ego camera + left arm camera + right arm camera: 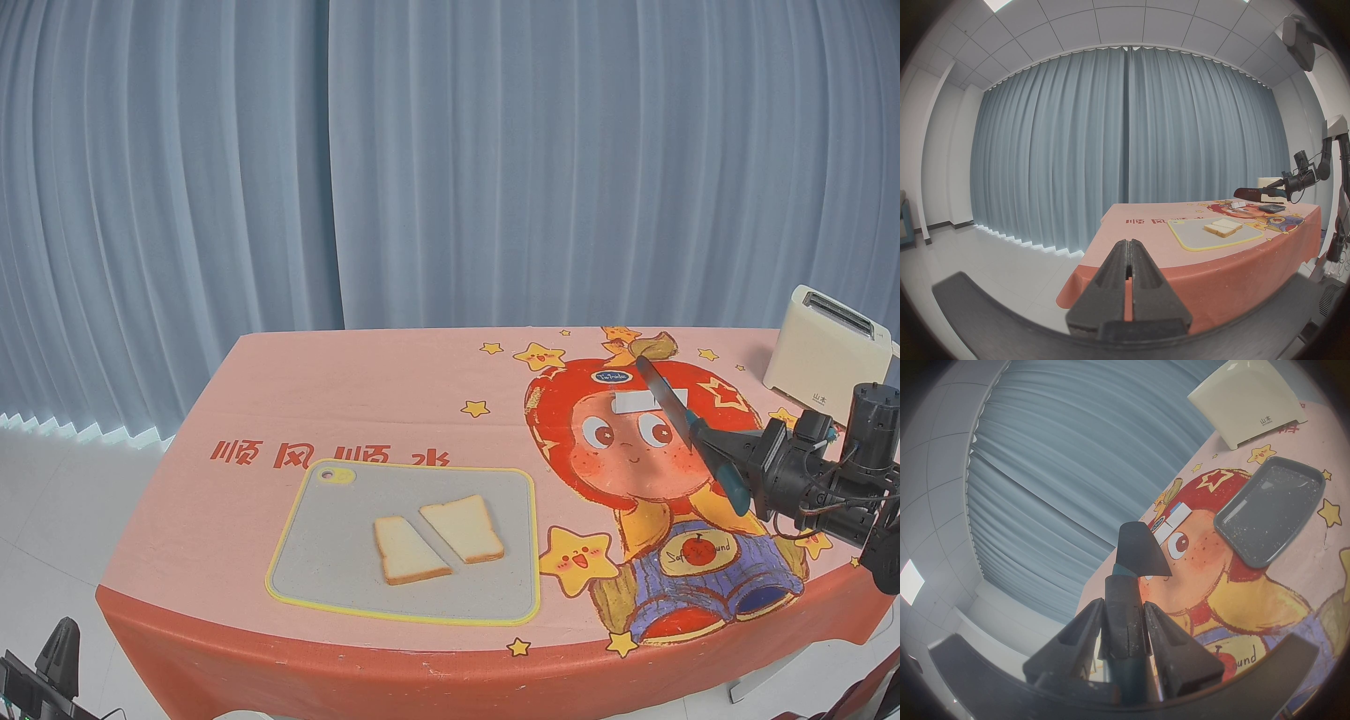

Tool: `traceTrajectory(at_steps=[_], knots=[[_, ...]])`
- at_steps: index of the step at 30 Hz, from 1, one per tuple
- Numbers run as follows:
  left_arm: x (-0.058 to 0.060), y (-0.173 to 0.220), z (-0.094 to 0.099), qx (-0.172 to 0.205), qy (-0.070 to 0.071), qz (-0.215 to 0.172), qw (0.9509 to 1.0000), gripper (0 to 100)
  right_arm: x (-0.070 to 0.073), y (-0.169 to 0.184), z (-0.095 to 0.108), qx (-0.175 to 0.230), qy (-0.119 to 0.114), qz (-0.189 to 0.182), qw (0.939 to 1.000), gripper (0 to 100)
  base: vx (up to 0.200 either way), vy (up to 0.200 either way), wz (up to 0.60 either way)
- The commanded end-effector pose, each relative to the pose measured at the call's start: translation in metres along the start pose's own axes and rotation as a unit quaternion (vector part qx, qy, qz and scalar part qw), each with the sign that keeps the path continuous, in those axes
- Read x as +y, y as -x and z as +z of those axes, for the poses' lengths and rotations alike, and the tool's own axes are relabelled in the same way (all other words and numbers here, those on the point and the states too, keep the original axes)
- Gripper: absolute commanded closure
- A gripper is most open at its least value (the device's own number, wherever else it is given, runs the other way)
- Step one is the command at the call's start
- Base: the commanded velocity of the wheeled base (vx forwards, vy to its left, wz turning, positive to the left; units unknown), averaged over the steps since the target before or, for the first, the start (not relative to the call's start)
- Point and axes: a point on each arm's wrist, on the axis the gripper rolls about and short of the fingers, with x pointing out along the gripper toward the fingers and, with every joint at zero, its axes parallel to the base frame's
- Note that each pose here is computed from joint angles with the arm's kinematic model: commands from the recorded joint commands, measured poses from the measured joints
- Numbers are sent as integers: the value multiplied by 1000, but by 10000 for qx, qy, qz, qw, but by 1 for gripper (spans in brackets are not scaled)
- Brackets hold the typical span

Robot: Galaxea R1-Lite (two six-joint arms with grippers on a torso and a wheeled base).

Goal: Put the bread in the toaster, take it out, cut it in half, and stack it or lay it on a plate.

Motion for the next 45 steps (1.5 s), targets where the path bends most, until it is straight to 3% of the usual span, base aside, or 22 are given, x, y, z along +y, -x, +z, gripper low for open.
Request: traceTrajectory(at_steps=[1,13,26,35,45], knots=[[0,0,-5,21,-2,-4,10000,100,-3,-5,0,-10,-47,-9,10000,100,0,0,0],[0,0,-5,21,-2,4,10000,100,-18,-9,14,-155,-312,84,9994,100,0,0,0],[0,0,-5,29,-2,4,10000,100,-27,-17,12,-56,-365,-75,9993,100,0,0,0],[0,0,-5,29,6,-4,10000,100,-29,-22,14,-223,-309,103,9992,100,0,0,0],[0,0,-5,29,-2,-4,10000,100,-34,-26,14,-182,-351,11,9992,100,0,0,0]])
